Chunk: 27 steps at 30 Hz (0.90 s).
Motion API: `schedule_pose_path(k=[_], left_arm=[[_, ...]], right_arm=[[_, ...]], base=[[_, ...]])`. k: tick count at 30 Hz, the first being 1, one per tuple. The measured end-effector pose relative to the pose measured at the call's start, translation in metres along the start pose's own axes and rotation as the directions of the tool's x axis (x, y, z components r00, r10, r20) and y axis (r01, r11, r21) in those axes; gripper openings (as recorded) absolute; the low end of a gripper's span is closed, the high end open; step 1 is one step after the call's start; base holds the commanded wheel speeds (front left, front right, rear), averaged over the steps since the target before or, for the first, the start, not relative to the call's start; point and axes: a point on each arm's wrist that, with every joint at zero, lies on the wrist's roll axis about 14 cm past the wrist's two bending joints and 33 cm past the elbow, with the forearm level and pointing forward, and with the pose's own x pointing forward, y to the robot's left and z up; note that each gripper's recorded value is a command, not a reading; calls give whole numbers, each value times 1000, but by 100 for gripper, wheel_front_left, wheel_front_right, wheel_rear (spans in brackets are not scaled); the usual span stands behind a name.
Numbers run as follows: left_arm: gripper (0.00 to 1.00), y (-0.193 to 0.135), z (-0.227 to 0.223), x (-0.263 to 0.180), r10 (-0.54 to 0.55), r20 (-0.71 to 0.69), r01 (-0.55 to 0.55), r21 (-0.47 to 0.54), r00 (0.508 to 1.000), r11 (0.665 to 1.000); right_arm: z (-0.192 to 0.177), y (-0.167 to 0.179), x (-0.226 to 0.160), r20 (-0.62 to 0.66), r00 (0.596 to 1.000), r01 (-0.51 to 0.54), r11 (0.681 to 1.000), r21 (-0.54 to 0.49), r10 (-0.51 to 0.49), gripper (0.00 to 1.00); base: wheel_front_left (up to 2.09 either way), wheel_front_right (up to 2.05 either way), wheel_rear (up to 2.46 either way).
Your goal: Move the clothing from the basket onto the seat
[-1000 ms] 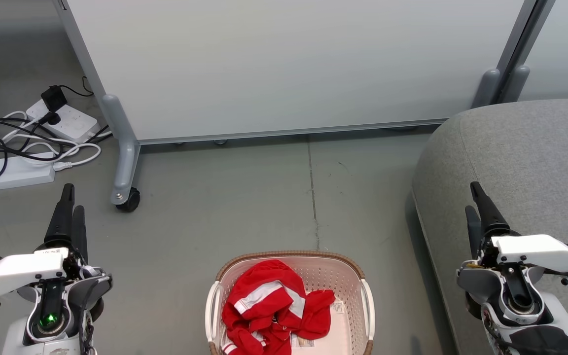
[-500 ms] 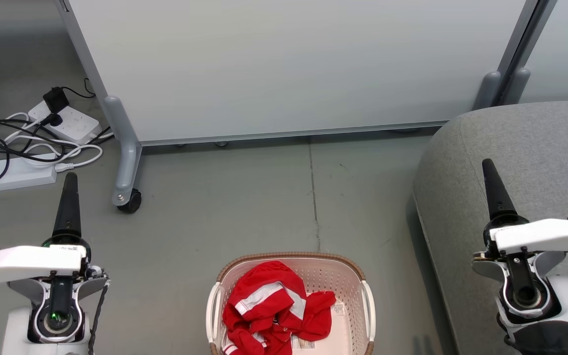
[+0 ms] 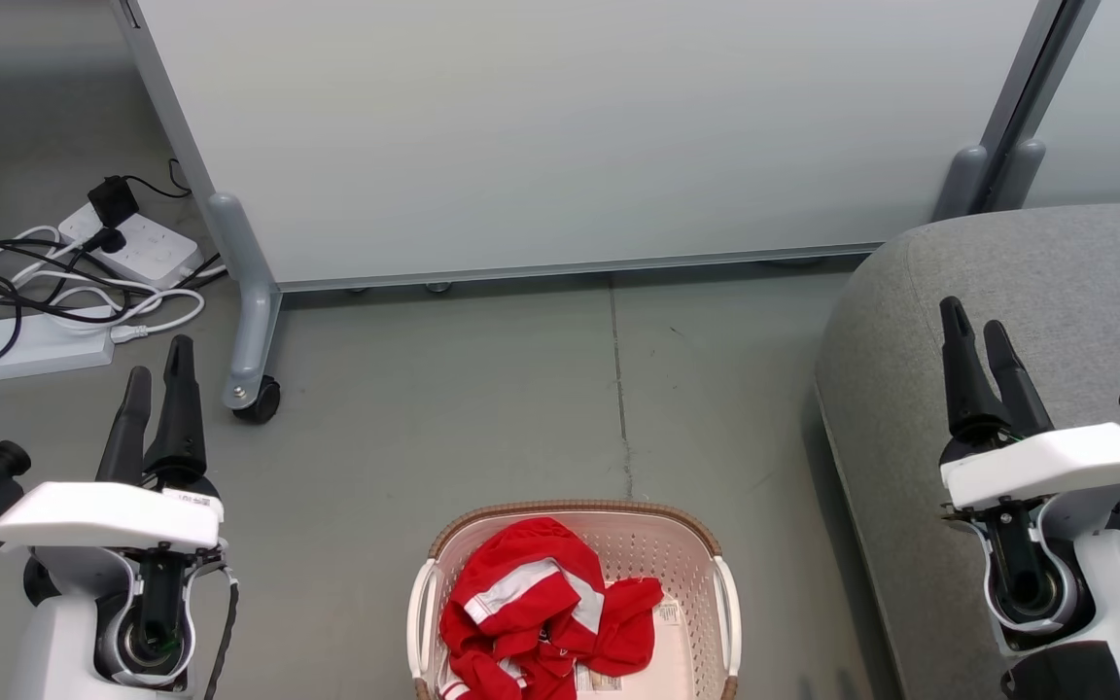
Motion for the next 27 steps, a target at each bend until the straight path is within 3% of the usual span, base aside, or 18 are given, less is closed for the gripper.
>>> schedule_pose_path(k=[13, 27], left_arm=[[100, -1, -9, -5, -5, -27, 12, 265, 1000, 964], [100, -3, -19, -13, -23, -49, 42, 439, 999, 897]], right_arm=[[-10, 4, -7, -31, 999, -34, 977, -212, 28, 100], [-20, -11, -17, -57, 998, -5, 935, -354, -16, 100]], base=[[0, 0, 0], [0, 0, 0]])
